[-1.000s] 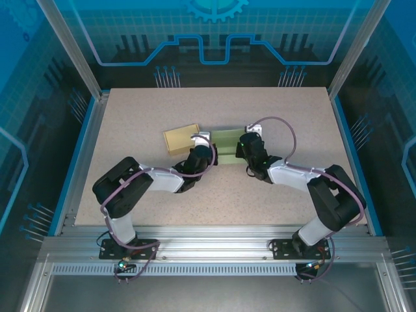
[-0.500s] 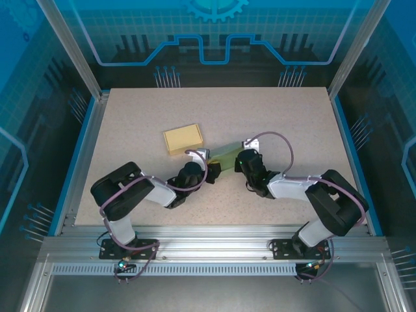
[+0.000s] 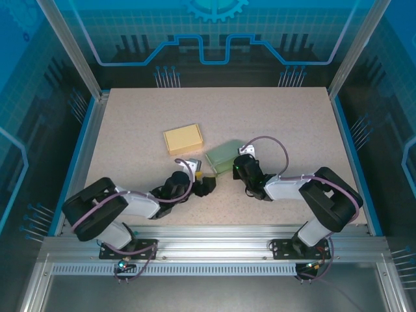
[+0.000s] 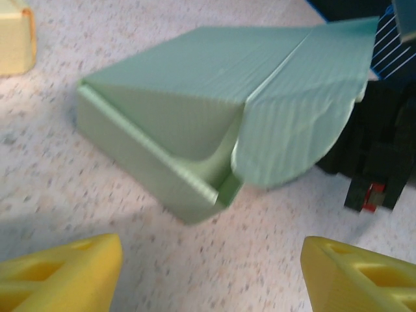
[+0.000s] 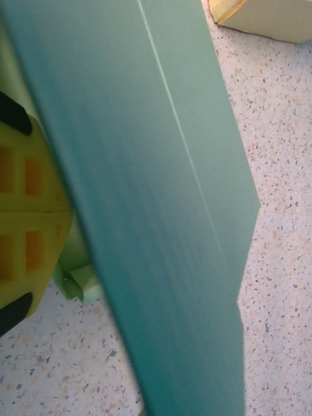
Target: Fold the paper box
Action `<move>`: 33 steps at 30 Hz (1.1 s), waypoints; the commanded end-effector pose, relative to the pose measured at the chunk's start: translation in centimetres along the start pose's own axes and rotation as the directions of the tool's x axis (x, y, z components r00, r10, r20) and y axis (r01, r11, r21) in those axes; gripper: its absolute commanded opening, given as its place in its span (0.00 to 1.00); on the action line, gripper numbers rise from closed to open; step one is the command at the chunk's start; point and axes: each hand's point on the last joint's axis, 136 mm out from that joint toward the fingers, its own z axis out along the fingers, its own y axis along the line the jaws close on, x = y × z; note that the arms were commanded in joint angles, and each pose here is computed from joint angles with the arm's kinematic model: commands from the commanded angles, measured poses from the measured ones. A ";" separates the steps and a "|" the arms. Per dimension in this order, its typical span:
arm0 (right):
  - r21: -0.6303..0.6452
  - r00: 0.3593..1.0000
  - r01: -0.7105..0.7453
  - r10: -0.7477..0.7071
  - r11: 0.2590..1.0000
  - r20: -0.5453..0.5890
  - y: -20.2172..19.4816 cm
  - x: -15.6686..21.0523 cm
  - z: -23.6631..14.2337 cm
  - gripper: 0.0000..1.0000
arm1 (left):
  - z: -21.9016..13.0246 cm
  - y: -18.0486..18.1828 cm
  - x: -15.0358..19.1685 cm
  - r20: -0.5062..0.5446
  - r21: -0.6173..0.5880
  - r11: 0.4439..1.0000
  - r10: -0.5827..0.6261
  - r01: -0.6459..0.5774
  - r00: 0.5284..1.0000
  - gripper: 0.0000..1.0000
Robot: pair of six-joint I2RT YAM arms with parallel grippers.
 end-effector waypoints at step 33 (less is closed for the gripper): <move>-0.007 0.995 0.027 -0.027 1.000 -0.091 -2.9 -3.7 -10.5 0.93 | 8.5 -6.7 -12.0 -0.234 0.085 0.988 0.148 -0.131 0.961 0.50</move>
